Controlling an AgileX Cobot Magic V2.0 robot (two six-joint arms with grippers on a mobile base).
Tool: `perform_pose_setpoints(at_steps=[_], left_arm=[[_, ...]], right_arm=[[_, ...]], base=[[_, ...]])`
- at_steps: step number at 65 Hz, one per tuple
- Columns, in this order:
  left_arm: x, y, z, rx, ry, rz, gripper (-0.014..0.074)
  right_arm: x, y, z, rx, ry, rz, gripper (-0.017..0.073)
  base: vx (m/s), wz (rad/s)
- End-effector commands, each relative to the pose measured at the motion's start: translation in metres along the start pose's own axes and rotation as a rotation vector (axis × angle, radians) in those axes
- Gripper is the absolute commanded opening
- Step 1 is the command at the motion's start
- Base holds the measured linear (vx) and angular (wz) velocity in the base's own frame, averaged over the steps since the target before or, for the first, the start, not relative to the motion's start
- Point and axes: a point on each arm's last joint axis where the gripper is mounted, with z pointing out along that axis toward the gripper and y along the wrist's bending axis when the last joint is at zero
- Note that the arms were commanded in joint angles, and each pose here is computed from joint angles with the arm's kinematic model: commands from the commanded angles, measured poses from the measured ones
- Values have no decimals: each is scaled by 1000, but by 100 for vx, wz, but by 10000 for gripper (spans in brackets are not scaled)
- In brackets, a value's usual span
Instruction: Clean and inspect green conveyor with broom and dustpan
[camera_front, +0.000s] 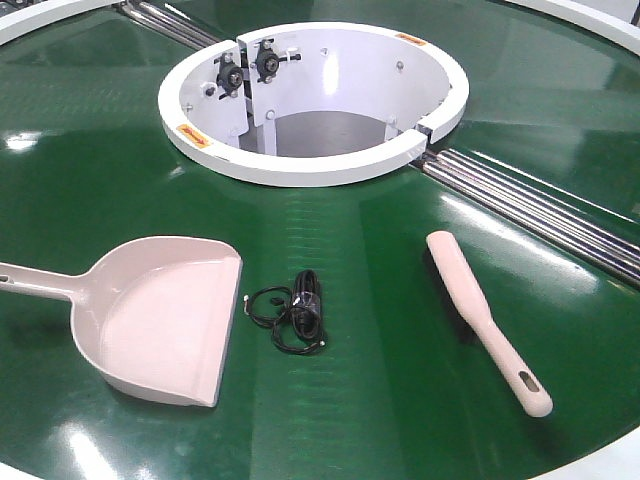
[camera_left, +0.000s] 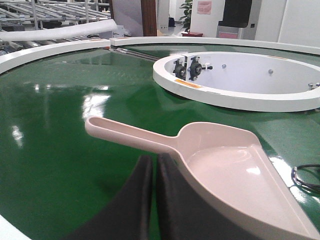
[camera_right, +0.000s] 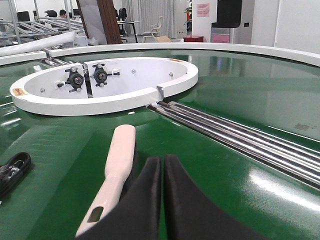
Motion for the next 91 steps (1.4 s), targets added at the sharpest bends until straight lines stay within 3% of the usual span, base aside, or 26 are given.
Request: perform_pose_setpoints(at_steps=[1, 63, 73, 79, 85, 91], left_arm=[[-5, 1, -1, -9, -87, -4, -6], [-5, 1, -1, -9, -87, -4, -6], [-22, 2, -4, -19, -248, -7, -6], [-42, 4, -11, -27, -461, -92, -6], [-66, 6, -16, -31, -527, -167, -6], [-93, 4, -13, -25, -458, -111, -6]], right_arm=[[-7, 0, -1, 2, -85, -9, -9], [-7, 0, -1, 2, -85, -9, -9], [-7, 0, -1, 2, -85, -9, -9], [-7, 0, -1, 2, -85, -9, -9], [-7, 0, -1, 2, -85, -9, -9], [-7, 0, -1, 2, -85, -9, -9]], base=[[0, 0], [0, 0], [0, 0], [0, 0], [0, 0], [0, 0]])
